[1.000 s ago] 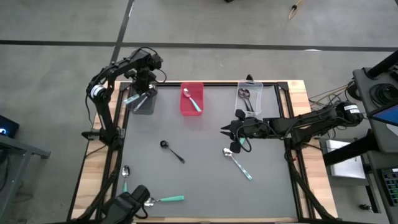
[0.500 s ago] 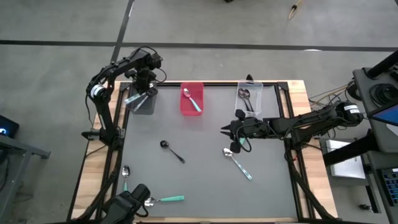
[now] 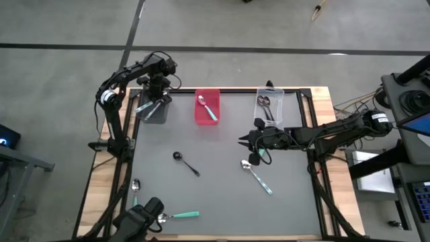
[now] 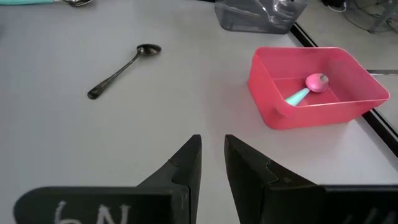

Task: Sort silverware by color (type)
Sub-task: Put the blue patterned spoon into the black bin

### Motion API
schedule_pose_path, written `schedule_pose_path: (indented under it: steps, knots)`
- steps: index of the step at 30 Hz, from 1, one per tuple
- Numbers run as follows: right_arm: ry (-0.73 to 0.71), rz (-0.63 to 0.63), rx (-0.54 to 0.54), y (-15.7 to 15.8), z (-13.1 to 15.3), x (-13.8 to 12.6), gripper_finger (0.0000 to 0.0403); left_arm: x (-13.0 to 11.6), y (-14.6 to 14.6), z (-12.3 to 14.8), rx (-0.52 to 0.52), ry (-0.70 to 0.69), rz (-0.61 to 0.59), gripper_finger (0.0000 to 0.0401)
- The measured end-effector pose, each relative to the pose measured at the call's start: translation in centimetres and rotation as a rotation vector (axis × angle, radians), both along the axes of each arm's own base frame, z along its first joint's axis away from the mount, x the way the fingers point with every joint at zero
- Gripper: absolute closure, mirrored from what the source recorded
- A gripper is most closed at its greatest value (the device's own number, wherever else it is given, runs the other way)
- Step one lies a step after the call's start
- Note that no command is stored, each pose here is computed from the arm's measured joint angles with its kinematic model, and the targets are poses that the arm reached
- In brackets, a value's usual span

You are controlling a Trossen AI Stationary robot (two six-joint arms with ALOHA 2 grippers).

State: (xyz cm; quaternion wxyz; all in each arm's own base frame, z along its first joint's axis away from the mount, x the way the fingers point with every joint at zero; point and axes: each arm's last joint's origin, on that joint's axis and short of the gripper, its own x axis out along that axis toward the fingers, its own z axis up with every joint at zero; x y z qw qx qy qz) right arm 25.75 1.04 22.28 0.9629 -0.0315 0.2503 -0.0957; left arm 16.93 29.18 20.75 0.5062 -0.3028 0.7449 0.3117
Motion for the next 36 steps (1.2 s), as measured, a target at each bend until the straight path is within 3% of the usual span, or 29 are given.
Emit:
schedule_pose_path:
  steps: [36]
  knots:
    - [0.004, 0.000, -0.001, 0.00, -0.03, -0.02, 0.0342, 0.12, 0.23, -0.07, 0.025, -0.012, 0.000, 0.0378]
